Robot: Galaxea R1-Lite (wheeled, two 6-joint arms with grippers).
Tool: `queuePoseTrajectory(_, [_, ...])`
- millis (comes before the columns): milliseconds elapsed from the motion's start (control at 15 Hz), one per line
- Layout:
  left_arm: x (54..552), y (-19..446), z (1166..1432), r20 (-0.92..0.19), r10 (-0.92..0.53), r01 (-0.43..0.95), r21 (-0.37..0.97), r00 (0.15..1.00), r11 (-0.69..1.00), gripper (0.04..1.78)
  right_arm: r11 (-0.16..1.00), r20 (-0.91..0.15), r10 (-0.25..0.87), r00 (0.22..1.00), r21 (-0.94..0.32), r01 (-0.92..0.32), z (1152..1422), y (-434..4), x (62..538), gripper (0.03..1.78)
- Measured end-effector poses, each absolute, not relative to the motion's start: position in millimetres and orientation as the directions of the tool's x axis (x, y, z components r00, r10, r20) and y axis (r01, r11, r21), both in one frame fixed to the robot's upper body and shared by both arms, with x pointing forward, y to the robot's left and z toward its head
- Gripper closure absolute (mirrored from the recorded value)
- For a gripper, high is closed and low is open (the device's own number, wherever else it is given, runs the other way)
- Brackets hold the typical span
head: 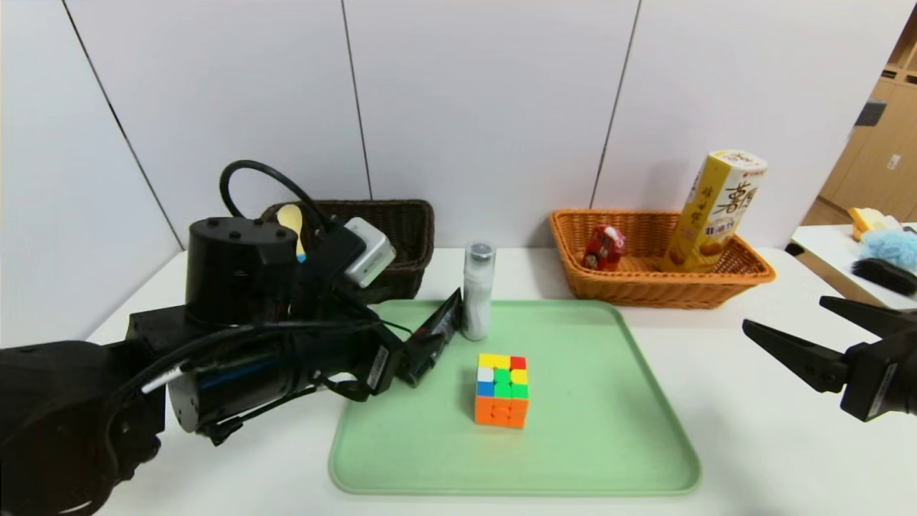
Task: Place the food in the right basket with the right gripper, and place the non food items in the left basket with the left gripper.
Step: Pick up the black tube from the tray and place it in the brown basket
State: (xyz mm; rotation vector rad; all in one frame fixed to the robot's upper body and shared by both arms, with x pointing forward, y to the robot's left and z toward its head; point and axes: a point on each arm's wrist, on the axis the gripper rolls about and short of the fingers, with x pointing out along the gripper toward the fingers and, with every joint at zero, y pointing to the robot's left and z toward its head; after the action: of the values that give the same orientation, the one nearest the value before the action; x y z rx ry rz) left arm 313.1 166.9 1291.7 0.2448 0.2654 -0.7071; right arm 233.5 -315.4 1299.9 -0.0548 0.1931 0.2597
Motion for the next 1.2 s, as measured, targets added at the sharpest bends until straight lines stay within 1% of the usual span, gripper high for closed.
queuePoseTrajectory(200, [321, 166, 1301, -0.452, -0.562, 0.690, 0.189, 0.693, 0.698, 0.28, 0.965, -0.197, 0.250, 0.948, -0.031, -0.261, 1298, -316, 229, 0.11])
queuePoseTrajectory(400, [334, 162, 1322, -0.559, -0.515, 0.728, 0.263, 0.649, 0.633, 0.23, 0.964, -0.183, 0.252, 0.950, -0.032, -0.262, 1299, -316, 225, 0.11])
queuePoseTrajectory(533, [345, 156, 1336, -0.636, -0.480, 0.761, 0.280, 0.604, 0.586, 0.20, 0.964, -0.175, 0.255, 0.951, -0.032, -0.264, 1299, -317, 222, 0.11])
queuePoseTrajectory(667, [359, 148, 1342, -0.717, -0.434, 0.789, 0.262, 0.545, 0.556, 0.18, 0.962, -0.167, 0.263, 0.950, -0.033, -0.272, 1299, -316, 218, 0.11])
queuePoseTrajectory(733, [366, 143, 1340, -0.764, -0.405, 0.806, 0.244, 0.503, 0.540, 0.17, 0.961, -0.166, 0.266, 0.949, -0.034, -0.276, 1298, -316, 216, 0.11])
queuePoseTrajectory(867, [374, 136, 1328, -0.847, -0.341, 0.832, 0.191, 0.408, 0.520, 0.16, 0.961, -0.156, 0.268, 0.951, -0.031, -0.276, 1298, -316, 213, 0.11])
queuePoseTrajectory(933, [378, 134, 1321, -0.867, -0.322, 0.835, 0.173, 0.381, 0.522, 0.16, 0.960, -0.150, 0.270, 0.951, -0.030, -0.277, 1299, -316, 212, 0.11])
queuePoseTrajectory(1067, [387, 127, 1309, -0.882, -0.305, 0.826, 0.150, 0.360, 0.543, 0.15, 0.959, -0.141, 0.275, 0.951, -0.029, -0.282, 1300, -316, 211, 0.11])
queuePoseTrajectory(1200, [397, 121, 1301, -0.888, -0.287, 0.817, 0.150, 0.359, 0.557, 0.15, 0.956, -0.129, 0.285, 0.950, -0.029, -0.291, 1303, -316, 210, 0.11])
